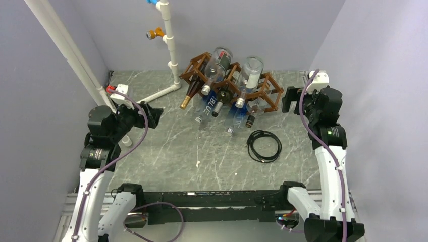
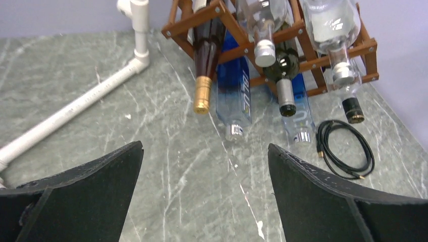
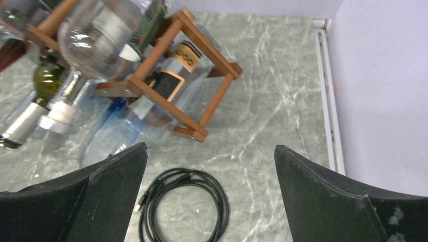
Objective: Take the wine bottle off the wine rack
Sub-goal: Pick up the wine bottle from the wine rack.
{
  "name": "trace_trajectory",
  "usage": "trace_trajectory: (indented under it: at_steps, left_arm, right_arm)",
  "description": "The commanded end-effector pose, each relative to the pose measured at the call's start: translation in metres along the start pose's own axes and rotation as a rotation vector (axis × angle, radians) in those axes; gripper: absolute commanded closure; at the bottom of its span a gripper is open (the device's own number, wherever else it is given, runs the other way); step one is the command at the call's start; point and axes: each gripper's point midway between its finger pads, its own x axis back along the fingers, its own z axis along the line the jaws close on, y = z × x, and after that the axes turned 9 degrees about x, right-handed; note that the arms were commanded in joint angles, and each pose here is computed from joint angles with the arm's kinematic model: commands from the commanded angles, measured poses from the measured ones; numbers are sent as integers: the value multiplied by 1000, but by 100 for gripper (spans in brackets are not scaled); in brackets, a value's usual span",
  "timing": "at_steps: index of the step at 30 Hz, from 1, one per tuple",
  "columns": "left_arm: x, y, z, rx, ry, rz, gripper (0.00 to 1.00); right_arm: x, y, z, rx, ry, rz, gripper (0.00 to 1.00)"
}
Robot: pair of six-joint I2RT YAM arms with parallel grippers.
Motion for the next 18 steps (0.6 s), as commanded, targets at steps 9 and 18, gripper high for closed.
trace_trajectory:
  at_steps: [9,18]
  left_arm:
    - [6,-9,-23,-56,-45,58,1]
    - [4,-12,-30,-38,-75,67,1]
  right_arm:
    - [19,-14,-32,47,-81,51,0]
    - [17,-43,-28,252,11,114,0]
